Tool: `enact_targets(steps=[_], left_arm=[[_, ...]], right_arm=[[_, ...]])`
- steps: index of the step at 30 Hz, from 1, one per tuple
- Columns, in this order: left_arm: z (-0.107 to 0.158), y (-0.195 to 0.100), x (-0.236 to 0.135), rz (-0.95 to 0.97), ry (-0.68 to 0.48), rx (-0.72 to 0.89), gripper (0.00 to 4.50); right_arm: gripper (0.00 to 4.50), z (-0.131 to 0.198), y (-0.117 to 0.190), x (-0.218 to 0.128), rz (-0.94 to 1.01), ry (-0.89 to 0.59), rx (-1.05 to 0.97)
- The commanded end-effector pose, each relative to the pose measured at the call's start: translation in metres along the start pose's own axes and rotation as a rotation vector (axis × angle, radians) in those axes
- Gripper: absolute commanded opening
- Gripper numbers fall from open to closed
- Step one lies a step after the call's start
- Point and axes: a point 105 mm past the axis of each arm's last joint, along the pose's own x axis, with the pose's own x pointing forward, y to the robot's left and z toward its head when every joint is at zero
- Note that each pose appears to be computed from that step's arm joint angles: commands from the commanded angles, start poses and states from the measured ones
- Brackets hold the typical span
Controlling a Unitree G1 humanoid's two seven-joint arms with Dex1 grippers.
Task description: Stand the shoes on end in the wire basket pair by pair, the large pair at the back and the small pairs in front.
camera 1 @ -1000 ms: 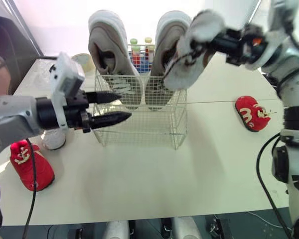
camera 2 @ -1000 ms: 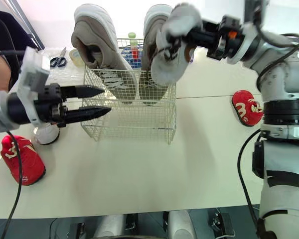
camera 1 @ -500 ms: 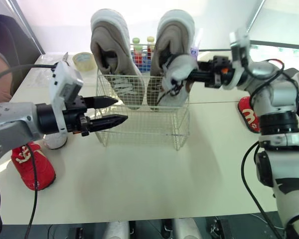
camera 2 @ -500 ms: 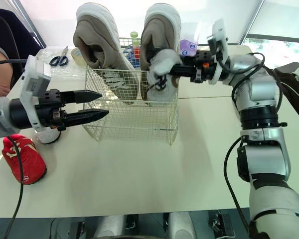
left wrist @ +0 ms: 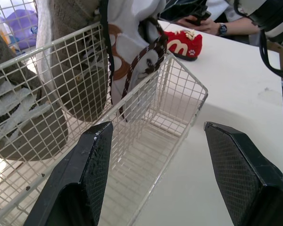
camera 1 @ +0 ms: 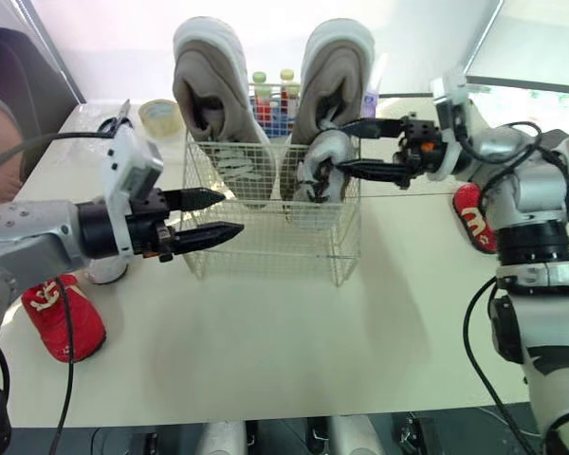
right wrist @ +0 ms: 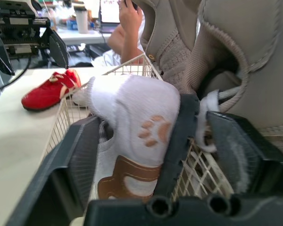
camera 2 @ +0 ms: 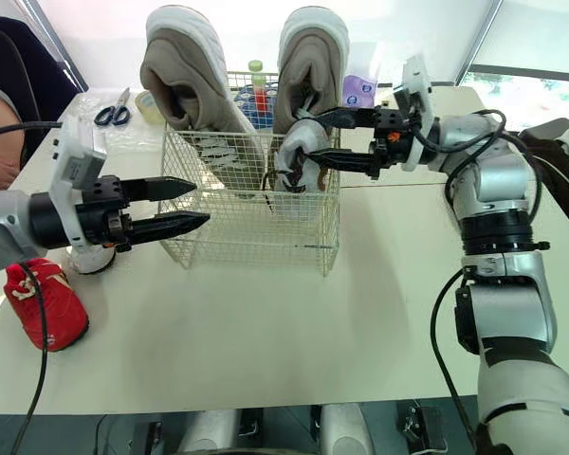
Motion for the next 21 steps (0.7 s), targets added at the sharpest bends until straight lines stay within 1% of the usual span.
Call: enact_targets(steps=[1, 7, 10, 12, 13, 14, 16, 17, 19, 21], left_arm=[[0.005, 0.0, -0.002, 0.008, -0.016, 0.035, 3.18], [-0.001, 0.004, -0.001, -0.003, -0.003, 0.015, 3.18], [0.002, 0.006, 0.001, -0.009, -0.025, 0.01, 3.18], [0.008, 0.005, 0.002, -0.022, -0.054, -0.002, 3.18], [0.01, 0.004, 0.003, -0.033, -0.069, -0.01, 3.18], [0.012, 0.003, 0.004, -0.047, -0.08, -0.021, 3.41], [0.015, 0.002, 0.006, -0.067, -0.097, -0.044, 3.92], [0.016, 0.001, 0.008, -0.081, -0.11, -0.052, 4.46], [0.018, 0.002, 0.01, -0.089, -0.132, -0.057, 4.49], [0.021, 0.009, 0.01, -0.051, -0.162, -0.066, 4.49]], right_arm=[[3.86, 0.022, 0.002, -0.016, -0.034, -0.032, -0.054], [3.86, 0.033, 0.026, -0.017, 0.002, -0.031, -0.035], [3.86, 0.031, 0.025, -0.028, -0.057, 0.018, -0.023], [3.86, 0.032, 0.02, -0.039, -0.125, 0.022, -0.014], [4.13, 0.033, 0.018, -0.045, -0.161, 0.019, -0.006], [4.42, 0.034, 0.018, -0.05, -0.186, 0.017, 0.001], [4.5, 0.035, 0.017, -0.057, -0.221, 0.012, 0.016], [4.5, 0.036, 0.018, -0.059, -0.235, 0.008, 0.024], [4.5, 0.039, 0.019, -0.062, -0.259, 0.001, 0.03], [4.5, 0.047, 0.019, -0.065, -0.273, -0.009, 0.04]])
